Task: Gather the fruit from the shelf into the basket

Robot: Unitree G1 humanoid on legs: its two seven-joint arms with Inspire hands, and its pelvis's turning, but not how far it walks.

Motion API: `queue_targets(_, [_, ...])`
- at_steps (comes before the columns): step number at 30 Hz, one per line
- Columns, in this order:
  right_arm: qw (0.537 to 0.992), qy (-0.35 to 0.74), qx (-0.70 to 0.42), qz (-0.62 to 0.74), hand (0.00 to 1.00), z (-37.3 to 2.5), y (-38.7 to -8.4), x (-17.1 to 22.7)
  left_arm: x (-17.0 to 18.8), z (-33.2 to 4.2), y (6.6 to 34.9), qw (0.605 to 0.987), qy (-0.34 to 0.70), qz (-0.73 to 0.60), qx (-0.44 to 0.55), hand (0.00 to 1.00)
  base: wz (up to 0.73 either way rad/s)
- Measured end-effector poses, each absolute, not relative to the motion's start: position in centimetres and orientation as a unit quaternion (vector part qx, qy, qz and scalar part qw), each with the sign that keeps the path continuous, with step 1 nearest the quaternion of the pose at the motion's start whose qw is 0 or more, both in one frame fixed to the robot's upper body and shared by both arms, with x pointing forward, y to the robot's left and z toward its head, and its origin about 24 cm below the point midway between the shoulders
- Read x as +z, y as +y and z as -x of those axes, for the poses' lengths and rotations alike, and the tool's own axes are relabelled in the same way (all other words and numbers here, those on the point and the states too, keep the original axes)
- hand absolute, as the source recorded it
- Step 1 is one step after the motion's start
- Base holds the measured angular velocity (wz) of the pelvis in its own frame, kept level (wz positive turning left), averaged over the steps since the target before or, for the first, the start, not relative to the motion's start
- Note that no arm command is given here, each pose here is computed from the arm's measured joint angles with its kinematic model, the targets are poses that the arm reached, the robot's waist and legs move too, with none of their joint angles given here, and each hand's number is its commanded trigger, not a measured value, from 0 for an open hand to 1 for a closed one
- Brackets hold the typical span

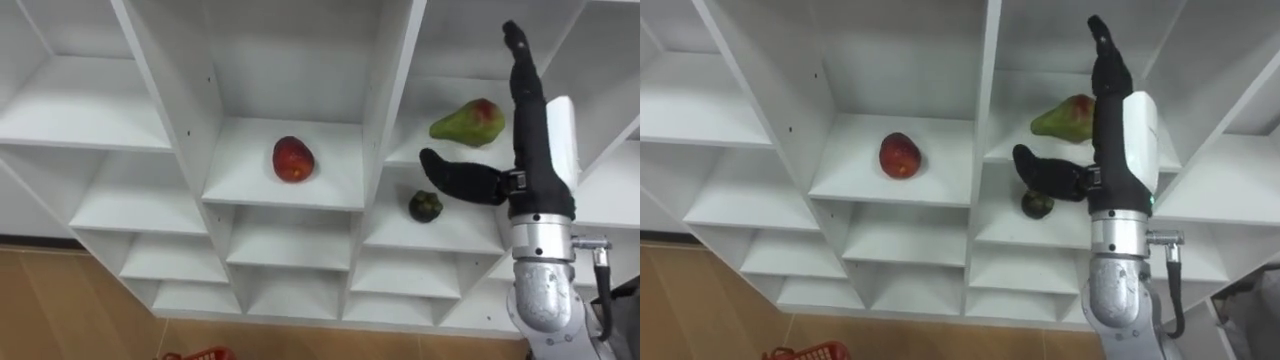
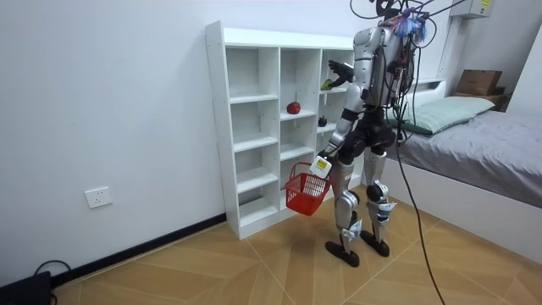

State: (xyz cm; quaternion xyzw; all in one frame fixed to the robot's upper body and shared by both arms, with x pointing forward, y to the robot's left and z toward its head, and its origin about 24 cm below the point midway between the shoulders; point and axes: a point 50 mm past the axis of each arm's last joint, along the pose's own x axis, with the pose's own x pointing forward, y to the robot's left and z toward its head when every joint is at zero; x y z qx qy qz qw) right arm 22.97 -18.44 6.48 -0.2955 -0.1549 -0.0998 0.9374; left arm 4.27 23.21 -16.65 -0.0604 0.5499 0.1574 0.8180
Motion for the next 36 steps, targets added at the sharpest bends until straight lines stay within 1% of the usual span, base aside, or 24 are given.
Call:
queue_targets(8, [0.943, -0.152, -0.112, 0.273, 0.00, -23.0, -18.8, 6.6, -16.6, -4.3, 23.2, 0.818, 0.550, 0.059, 0.160, 1.00, 0.00])
queue_targets(24, [0.942, -0.132, -0.135, 0.279, 0.00, -23.0, -20.2, 6.4, -16.4, -4.1, 23.1, 0.827, 0.540, 0.052, 0.148, 1.00, 0.00])
queue_targets(29, [0.950, -0.123, -0.138, 0.250, 0.00, -23.1, -20.8, 6.4, -16.3, -4.1, 23.2, 0.828, 0.539, 0.047, 0.147, 1.00, 0.00])
queue_targets(36, [0.958, -0.083, -0.127, 0.242, 0.00, -23.4, -21.2, 4.9, -16.2, -4.2, 23.3, 0.830, 0.537, 0.046, 0.146, 1.00, 0.01])
